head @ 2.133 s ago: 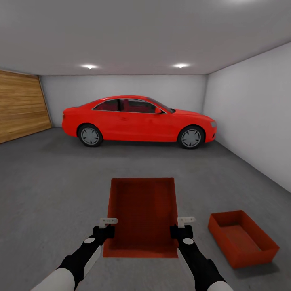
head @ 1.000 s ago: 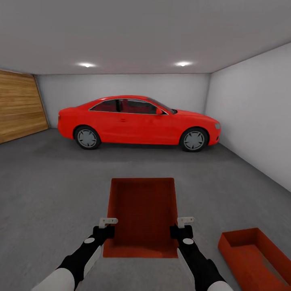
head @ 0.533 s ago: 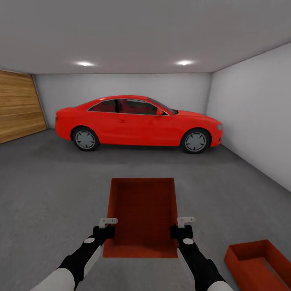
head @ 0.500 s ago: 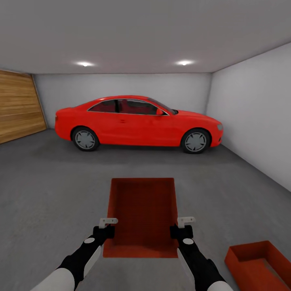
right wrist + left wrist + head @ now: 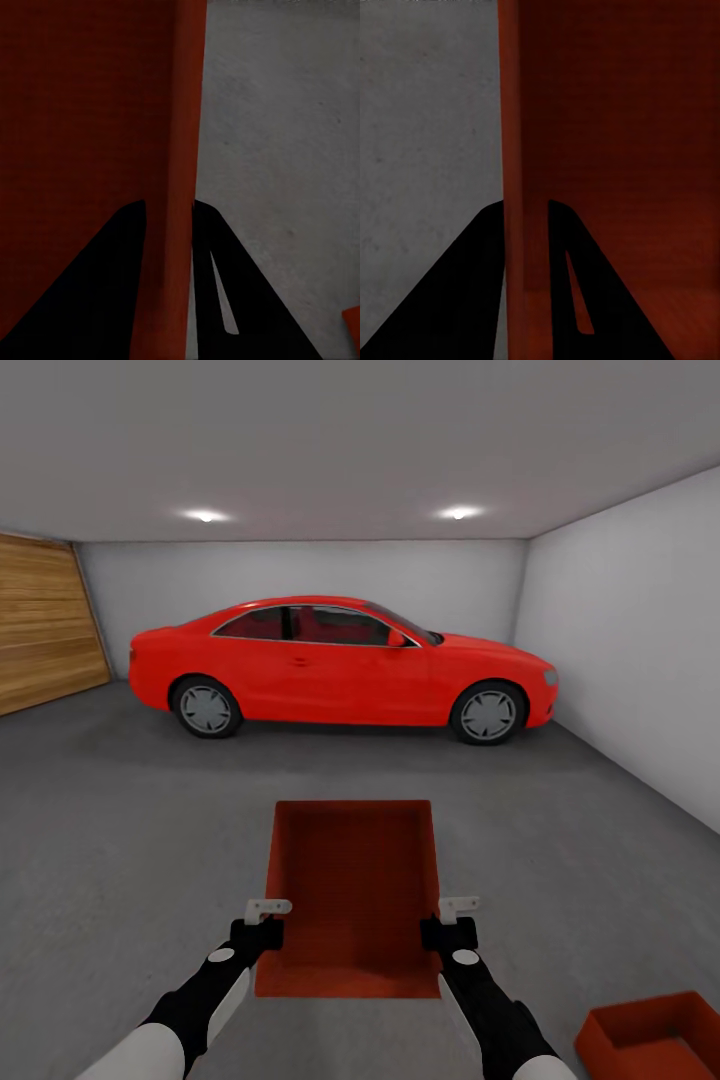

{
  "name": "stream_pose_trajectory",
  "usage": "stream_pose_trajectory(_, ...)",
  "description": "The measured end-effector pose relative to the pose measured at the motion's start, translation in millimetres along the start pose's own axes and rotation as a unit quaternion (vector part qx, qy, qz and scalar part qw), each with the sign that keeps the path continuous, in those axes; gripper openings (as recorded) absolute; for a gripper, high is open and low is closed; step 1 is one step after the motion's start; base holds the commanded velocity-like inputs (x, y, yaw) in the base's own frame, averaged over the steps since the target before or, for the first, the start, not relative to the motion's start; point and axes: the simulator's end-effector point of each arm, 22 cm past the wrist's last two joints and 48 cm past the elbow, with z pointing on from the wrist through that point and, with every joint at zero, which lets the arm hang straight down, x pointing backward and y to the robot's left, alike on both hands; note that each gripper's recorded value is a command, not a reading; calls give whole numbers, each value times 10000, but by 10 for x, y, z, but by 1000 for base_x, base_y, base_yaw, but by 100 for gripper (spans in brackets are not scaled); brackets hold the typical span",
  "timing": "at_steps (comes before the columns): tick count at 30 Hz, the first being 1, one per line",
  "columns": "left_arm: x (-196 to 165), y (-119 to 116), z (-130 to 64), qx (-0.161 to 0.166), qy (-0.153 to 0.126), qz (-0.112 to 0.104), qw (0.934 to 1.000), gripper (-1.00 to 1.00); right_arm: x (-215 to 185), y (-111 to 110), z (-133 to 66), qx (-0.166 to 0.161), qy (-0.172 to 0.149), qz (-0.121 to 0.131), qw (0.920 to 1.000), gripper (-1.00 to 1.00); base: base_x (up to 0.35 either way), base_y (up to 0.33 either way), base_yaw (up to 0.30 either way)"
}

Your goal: Move the two storage containers from the living room to the garage. In the garage, place one container on the floor and stack the other container on top of it (either order is fine).

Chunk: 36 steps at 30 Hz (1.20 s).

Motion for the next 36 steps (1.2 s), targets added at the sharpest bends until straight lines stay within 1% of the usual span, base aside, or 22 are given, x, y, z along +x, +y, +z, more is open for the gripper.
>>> stream_pose_trajectory(9,-2,0,2,-1,-4,-1,10000,-100,-3,-1,2,-1,-4,-1,10000,-100,39,0,-31)
stream_pose_trajectory(27,-43,-2,-13,1,-42,-3,10000,-100,-44,-10,-13,0,-43,3,10000,-100,1,0,-244)
stream_pose_trajectory(36,-55,-4,-17,1,-53,-4,10000,-100,-56,-12,-17,1,-54,2,10000,-100,0,0,-193)
